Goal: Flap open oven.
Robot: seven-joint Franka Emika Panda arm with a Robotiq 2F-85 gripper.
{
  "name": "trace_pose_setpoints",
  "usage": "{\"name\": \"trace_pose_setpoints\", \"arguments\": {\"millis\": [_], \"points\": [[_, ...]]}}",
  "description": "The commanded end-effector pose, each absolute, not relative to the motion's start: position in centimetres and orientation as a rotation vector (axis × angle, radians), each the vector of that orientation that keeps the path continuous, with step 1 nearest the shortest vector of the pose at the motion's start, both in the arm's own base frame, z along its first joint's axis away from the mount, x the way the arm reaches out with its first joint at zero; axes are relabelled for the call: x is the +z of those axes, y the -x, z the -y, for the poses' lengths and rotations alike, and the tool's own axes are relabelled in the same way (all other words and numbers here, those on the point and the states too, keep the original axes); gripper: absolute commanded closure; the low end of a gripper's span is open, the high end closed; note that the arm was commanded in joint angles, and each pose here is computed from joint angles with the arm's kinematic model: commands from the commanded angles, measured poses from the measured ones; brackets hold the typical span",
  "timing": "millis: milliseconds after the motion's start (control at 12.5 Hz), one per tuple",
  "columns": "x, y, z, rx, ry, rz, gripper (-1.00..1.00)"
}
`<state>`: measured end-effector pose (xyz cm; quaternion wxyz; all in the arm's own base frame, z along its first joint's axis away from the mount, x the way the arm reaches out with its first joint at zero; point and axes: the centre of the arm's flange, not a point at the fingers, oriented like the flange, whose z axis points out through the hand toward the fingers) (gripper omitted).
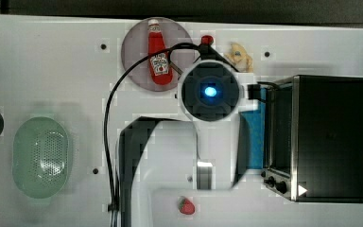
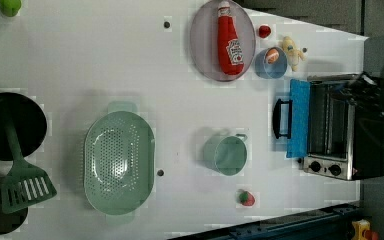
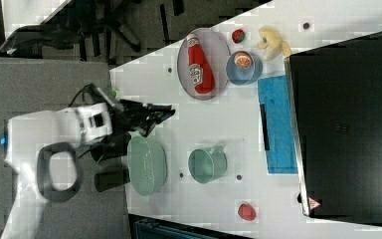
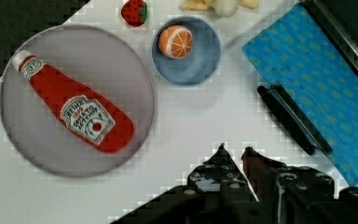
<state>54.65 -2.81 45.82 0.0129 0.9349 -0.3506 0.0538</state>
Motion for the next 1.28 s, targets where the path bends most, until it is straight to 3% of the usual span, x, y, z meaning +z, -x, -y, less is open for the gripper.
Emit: {"name": "trace_pose_setpoints", "arguments": {"millis": [80,400,640,1280], "points": [[50.0,-52.1,4.0,0.028,-2.885,1.212,0.65],[55.5,-49.3,4.7,-0.077,-2.819,1.345,0.65],[56.5,-49.0,4.5,-0.049,-2.830,1.347,0.65],[56.0,-49.0,4.5,-0.065,-2.825,1.345,0.65]]}}
